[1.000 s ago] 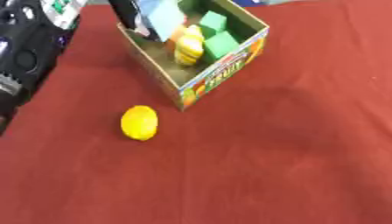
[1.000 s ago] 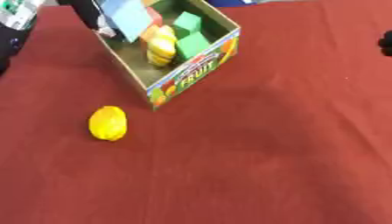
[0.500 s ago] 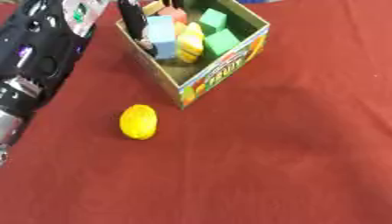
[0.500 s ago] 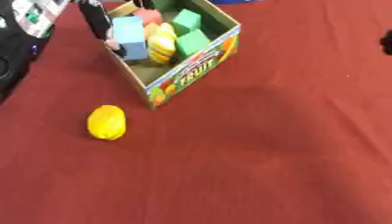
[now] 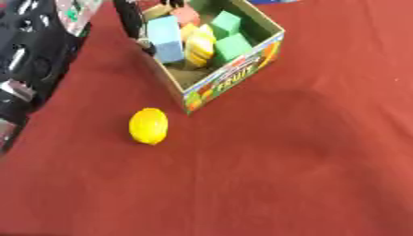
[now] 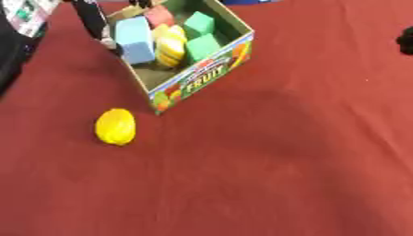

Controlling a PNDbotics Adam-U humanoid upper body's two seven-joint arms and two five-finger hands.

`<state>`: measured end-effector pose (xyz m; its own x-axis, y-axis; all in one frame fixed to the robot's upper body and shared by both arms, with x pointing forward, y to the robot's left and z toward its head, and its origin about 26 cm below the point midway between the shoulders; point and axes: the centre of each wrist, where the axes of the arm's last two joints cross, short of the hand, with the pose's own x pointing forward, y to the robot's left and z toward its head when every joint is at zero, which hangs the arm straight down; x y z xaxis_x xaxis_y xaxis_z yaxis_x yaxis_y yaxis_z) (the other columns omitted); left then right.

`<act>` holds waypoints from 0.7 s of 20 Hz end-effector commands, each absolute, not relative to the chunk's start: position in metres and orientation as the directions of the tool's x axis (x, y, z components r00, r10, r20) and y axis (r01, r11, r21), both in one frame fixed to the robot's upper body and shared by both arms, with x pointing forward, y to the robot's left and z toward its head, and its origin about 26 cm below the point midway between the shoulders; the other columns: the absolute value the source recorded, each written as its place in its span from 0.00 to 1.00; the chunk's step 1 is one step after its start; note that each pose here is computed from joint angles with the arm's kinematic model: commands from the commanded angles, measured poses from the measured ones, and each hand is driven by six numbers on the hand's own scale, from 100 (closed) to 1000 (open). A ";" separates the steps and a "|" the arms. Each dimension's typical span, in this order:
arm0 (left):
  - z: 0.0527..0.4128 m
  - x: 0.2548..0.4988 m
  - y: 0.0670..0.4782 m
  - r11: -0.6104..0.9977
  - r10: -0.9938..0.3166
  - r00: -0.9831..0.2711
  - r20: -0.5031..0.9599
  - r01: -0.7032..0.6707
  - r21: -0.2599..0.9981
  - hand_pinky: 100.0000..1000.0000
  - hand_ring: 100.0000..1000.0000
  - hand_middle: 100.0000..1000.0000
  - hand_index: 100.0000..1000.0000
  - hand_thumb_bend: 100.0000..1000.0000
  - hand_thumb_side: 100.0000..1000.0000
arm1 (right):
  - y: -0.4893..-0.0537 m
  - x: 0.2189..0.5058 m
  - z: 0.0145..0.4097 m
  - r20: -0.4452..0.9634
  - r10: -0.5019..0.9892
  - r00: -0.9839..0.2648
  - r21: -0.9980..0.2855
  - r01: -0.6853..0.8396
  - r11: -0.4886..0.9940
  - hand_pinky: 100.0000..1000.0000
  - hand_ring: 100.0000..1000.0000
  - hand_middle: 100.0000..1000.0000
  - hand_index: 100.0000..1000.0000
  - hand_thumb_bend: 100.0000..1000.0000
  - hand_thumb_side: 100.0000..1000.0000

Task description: Pick up objects on the table and place them in the box.

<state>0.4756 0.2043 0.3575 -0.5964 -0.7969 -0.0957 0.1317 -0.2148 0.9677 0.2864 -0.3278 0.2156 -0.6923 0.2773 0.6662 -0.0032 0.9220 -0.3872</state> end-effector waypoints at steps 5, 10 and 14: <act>0.388 0.439 0.217 -0.142 -0.754 -0.654 -0.064 0.066 0.988 0.80 0.73 0.66 0.81 0.51 0.00 | -0.333 0.282 0.222 0.654 0.293 -0.698 -0.388 0.023 0.921 0.77 0.72 0.65 0.75 0.00 0.53; 0.388 0.410 0.215 -0.076 -0.727 -0.687 0.000 0.081 0.994 0.77 0.68 0.62 0.79 0.47 0.00 | -0.334 0.281 0.220 0.656 0.299 -0.693 -0.386 0.032 0.922 0.77 0.72 0.65 0.75 0.00 0.53; 0.376 0.384 0.209 -0.081 -0.709 -0.704 0.042 0.141 0.987 0.76 0.67 0.61 0.78 0.48 0.00 | -0.334 0.282 0.221 0.654 0.301 -0.694 -0.386 0.036 0.922 0.77 0.72 0.65 0.75 0.00 0.52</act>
<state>0.3972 0.2055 0.3625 -0.7064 -0.7051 0.0613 0.1650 -0.0799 0.9831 0.2840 -0.3322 0.2119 -0.6774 0.2876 0.6771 0.0211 0.9276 -0.3729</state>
